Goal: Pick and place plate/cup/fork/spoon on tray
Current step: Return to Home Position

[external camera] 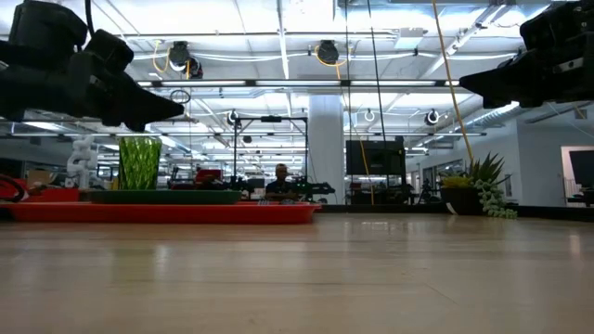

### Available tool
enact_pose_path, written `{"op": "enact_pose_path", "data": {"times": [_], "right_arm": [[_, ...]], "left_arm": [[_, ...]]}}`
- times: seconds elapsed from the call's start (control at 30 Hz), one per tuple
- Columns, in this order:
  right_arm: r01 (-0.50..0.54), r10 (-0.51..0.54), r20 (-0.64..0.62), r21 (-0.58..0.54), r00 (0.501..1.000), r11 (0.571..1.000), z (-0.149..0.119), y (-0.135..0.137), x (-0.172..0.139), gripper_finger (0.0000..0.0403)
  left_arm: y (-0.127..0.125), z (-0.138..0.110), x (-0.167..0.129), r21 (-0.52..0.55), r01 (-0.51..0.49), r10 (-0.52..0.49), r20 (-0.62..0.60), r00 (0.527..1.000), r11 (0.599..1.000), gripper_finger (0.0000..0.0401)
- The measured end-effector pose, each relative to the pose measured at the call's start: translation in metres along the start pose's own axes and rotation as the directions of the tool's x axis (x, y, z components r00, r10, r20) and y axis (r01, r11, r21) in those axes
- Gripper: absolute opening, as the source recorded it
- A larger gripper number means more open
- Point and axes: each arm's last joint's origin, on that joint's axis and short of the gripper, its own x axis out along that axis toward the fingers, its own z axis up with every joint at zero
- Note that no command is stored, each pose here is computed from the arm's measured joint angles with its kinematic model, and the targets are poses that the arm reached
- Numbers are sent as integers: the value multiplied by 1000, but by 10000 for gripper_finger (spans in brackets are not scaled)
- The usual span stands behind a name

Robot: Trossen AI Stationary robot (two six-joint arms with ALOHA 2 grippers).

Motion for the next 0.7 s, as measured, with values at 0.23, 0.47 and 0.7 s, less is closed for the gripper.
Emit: {"op": "enact_pose_path", "data": {"times": [0.23,0.47,0.7], "right_arm": [[0,0,0,0,1000,1000,0,0,0,0],[0,0,0,0,1000,1000,0,0,0,0],[0,0,0,0,1000,1000,0,0,0,0]], "left_arm": [[0,6,-3,-9,-2,2,46,999,1000,26],[1,13,-8,-10,-3,4,101,995,1000,26],[0,15,-14,-21,6,-3,109,994,1000,26]]}}
